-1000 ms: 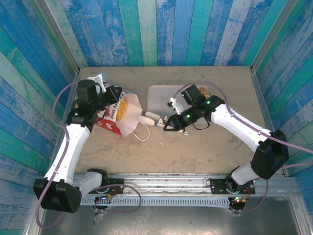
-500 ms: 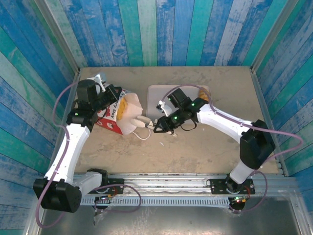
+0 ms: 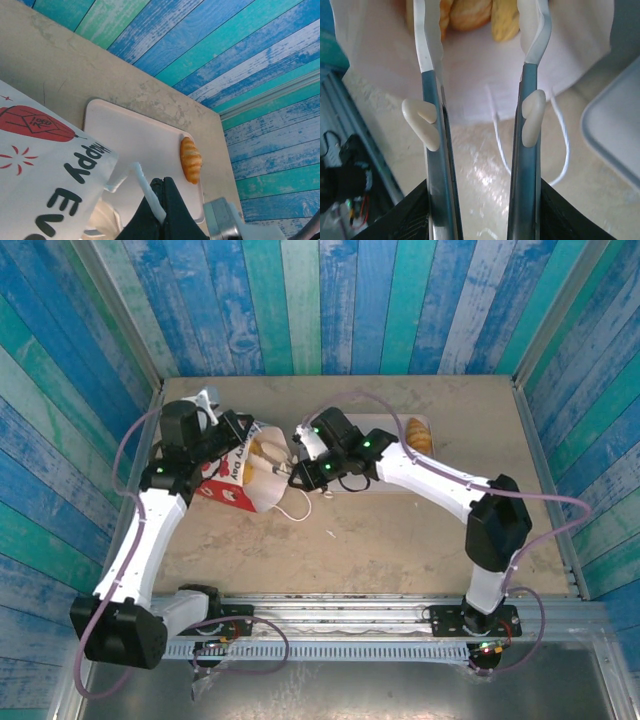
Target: Take the fake bread out of the paper bag
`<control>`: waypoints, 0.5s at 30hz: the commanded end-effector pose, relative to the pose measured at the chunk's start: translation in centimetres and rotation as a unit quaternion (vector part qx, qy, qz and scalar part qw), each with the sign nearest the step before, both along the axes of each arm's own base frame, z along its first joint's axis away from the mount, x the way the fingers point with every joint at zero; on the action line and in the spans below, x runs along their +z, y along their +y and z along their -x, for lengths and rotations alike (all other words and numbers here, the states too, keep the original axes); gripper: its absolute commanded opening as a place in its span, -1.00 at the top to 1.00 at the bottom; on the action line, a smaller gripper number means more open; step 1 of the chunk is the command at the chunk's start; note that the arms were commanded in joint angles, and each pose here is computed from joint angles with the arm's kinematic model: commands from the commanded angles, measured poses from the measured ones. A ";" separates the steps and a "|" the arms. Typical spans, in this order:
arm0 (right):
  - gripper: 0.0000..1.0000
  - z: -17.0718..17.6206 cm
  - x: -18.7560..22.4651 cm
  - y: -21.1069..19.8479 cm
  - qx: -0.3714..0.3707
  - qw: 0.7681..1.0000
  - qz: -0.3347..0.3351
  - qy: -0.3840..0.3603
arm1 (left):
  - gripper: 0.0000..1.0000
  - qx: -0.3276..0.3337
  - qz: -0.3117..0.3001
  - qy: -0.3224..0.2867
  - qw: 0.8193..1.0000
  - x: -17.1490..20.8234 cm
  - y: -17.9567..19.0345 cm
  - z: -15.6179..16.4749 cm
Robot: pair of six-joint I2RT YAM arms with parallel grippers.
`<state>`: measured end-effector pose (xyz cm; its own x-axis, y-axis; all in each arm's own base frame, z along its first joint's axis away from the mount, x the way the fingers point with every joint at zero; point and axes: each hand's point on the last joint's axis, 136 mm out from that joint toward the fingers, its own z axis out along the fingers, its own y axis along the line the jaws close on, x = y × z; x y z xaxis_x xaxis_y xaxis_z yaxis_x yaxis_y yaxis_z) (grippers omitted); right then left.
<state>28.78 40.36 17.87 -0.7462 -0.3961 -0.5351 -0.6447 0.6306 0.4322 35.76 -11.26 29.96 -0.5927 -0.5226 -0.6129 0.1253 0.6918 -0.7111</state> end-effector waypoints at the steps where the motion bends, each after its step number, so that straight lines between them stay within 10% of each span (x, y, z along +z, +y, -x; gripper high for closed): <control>1: 0.03 -2.5 -0.1 1.2 -0.042 0.999 0.005 -0.022 | 1.00 -0.018 0.001 -0.020 1.000 1.0 -0.6 -1.0; 15: -0.02 -5.9 -1.4 3.8 -0.062 0.998 0.009 -0.031 | 1.00 -0.037 0.002 -0.020 0.999 0.7 -1.2 -1.3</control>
